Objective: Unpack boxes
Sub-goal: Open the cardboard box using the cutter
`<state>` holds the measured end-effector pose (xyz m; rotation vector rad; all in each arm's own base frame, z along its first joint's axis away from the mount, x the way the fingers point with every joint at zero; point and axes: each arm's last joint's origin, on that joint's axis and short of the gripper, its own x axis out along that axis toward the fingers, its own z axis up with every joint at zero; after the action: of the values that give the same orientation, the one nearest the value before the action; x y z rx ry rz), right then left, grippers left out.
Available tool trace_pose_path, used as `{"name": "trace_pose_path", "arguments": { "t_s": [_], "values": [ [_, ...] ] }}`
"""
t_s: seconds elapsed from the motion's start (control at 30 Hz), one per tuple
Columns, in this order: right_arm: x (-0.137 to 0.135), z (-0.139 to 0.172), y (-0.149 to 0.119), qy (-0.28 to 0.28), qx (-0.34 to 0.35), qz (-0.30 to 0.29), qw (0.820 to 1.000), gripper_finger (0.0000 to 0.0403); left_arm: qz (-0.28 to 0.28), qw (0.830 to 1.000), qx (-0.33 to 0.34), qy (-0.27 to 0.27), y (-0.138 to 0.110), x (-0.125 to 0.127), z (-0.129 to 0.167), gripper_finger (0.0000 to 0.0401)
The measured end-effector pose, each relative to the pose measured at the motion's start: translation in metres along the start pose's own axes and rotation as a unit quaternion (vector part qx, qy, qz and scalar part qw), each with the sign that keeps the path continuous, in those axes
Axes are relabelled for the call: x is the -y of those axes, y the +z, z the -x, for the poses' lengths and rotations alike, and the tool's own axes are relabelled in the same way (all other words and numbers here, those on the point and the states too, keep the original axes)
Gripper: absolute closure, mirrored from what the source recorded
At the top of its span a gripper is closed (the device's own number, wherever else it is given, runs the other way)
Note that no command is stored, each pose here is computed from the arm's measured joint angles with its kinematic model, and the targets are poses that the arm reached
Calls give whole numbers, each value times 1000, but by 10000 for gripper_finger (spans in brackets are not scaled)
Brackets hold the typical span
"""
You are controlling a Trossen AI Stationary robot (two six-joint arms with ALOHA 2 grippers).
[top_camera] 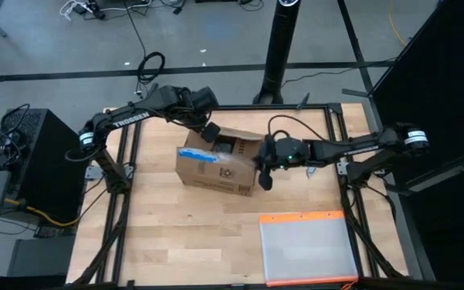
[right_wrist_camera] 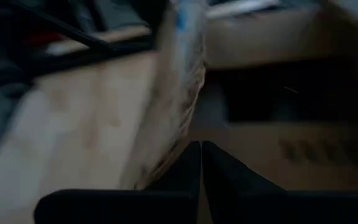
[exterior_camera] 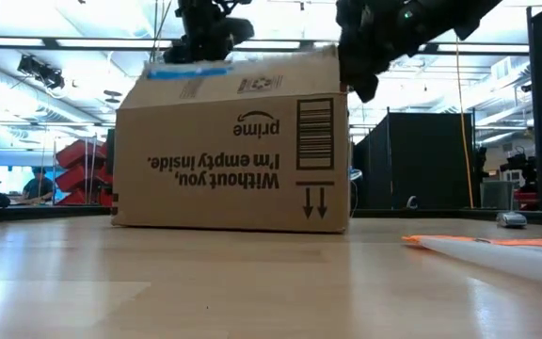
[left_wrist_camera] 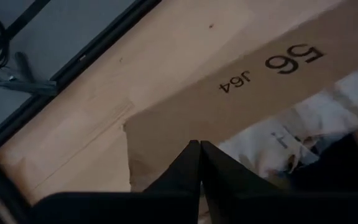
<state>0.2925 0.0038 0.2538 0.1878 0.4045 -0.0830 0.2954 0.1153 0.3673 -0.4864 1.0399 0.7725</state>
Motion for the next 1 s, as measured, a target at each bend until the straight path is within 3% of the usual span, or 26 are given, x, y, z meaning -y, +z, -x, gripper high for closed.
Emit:
{"name": "trace_pose_path", "arguments": {
  "t_s": [0.2,0.37,0.47,0.7,1.0],
  "values": [
    [-17,-2,8,69,52,20,996,403,-4,996,19,-88,8,6,35,401],
    [-28,0,8,121,58,58,989,403,-60,973,46,-216,5,32,69,401],
    [-34,1,8,165,64,83,981,403,-77,962,40,-258,-4,52,74,401],
    [-32,-8,-4,156,21,112,981,403,-118,968,-60,-214,-31,103,40,401],
    [-29,-13,-16,142,-26,157,977,403,-181,963,-155,-129,-80,160,2,401]
  ]
}}
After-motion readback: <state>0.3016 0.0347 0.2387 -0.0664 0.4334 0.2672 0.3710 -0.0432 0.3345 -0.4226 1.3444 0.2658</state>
